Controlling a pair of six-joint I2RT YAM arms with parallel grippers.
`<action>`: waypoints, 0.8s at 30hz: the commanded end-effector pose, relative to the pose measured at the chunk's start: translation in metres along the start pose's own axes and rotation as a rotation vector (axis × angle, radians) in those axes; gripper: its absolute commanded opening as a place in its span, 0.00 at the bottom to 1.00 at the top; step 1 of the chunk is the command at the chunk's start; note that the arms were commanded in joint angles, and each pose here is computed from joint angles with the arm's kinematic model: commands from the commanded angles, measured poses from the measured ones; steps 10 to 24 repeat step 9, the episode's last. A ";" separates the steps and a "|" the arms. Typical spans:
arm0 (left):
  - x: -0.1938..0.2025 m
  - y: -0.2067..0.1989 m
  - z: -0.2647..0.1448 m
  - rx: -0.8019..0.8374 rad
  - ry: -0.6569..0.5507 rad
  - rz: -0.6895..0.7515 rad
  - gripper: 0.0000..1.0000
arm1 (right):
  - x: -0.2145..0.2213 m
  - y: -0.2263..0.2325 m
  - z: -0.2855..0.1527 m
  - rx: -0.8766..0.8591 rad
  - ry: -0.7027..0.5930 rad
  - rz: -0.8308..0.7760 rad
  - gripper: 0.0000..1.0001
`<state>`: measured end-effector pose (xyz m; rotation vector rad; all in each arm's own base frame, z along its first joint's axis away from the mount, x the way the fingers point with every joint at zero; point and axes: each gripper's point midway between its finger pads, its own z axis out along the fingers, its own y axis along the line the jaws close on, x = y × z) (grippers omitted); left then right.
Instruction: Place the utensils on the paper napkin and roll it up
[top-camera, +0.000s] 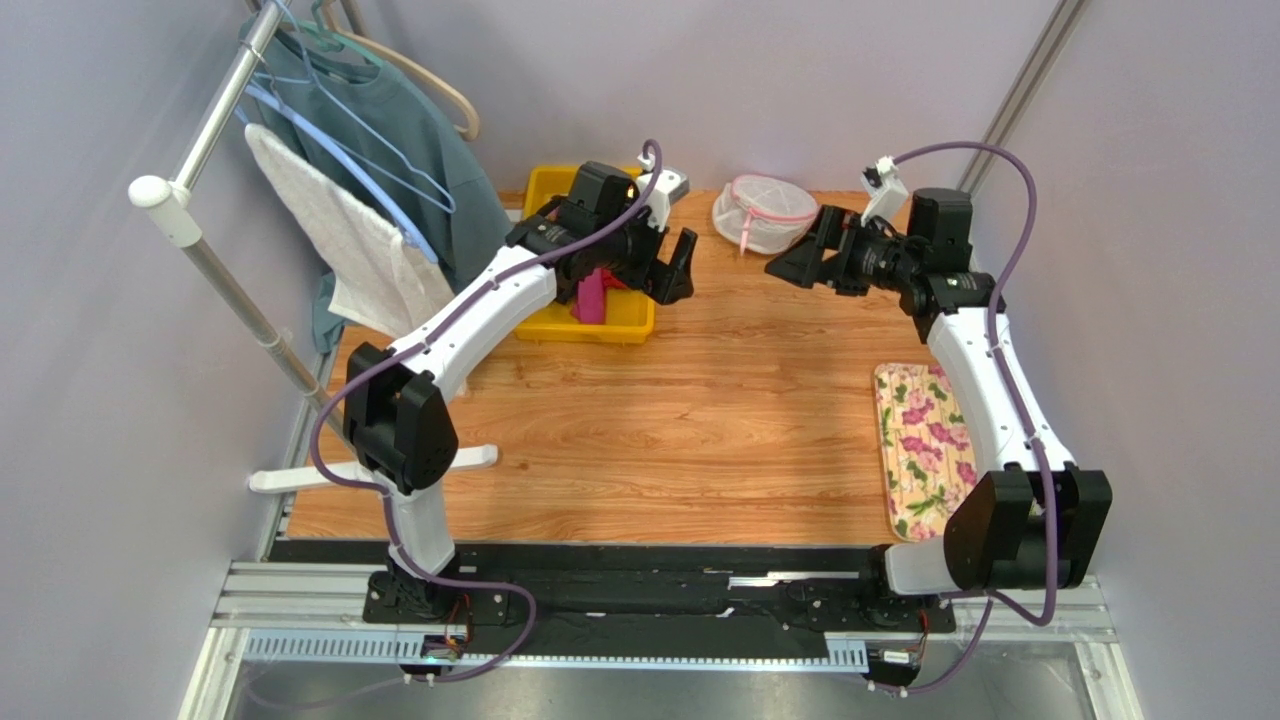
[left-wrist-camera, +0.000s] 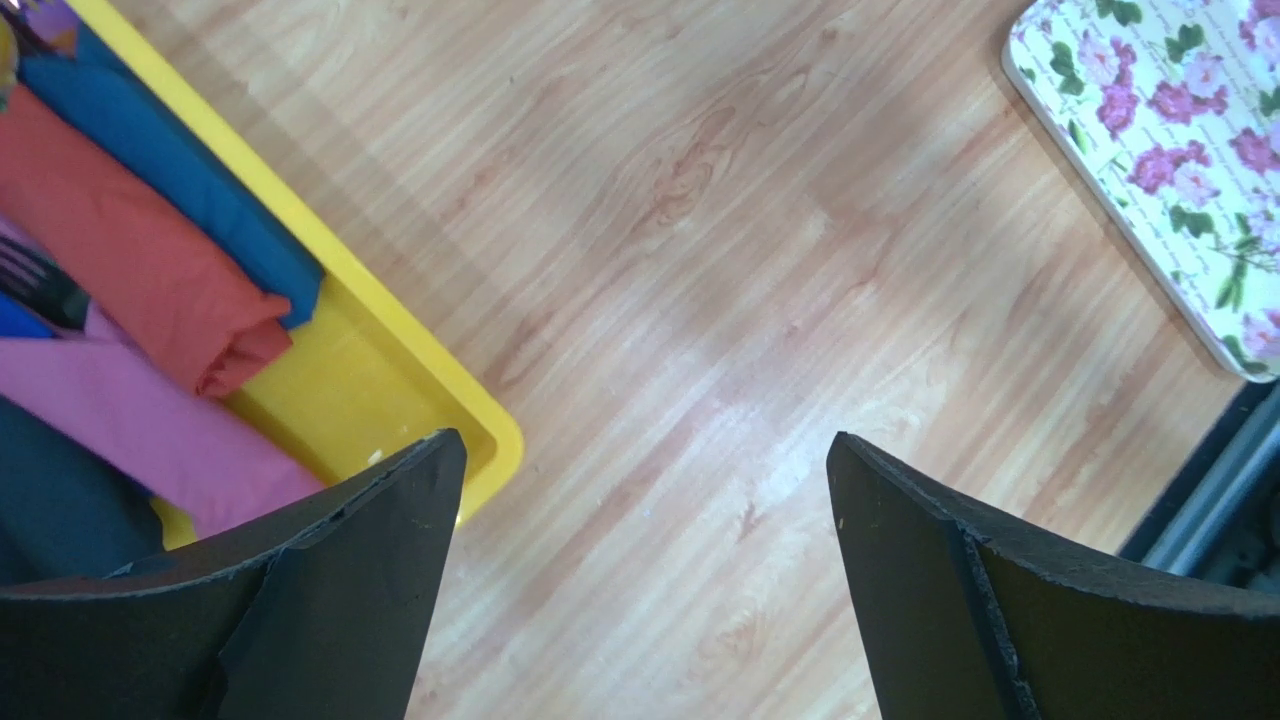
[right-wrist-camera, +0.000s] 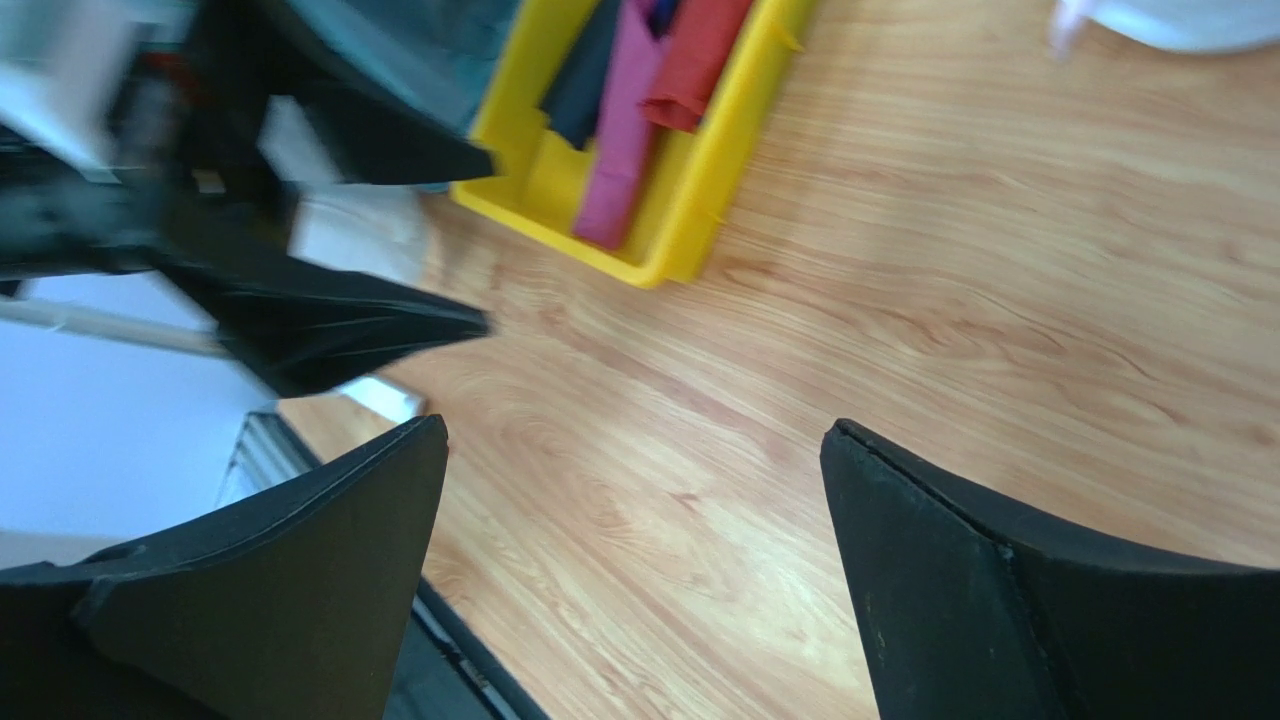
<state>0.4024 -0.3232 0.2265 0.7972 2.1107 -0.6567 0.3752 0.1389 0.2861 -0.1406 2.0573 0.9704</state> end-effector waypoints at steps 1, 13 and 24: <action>-0.001 -0.007 -0.031 -0.007 0.010 -0.072 0.99 | 0.017 -0.027 -0.012 0.108 0.003 -0.058 1.00; 0.020 0.008 -0.038 -0.164 0.042 0.038 0.99 | 0.057 -0.045 -0.013 0.147 0.081 -0.041 1.00; 0.020 0.008 -0.038 -0.164 0.042 0.038 0.99 | 0.057 -0.045 -0.013 0.147 0.081 -0.041 1.00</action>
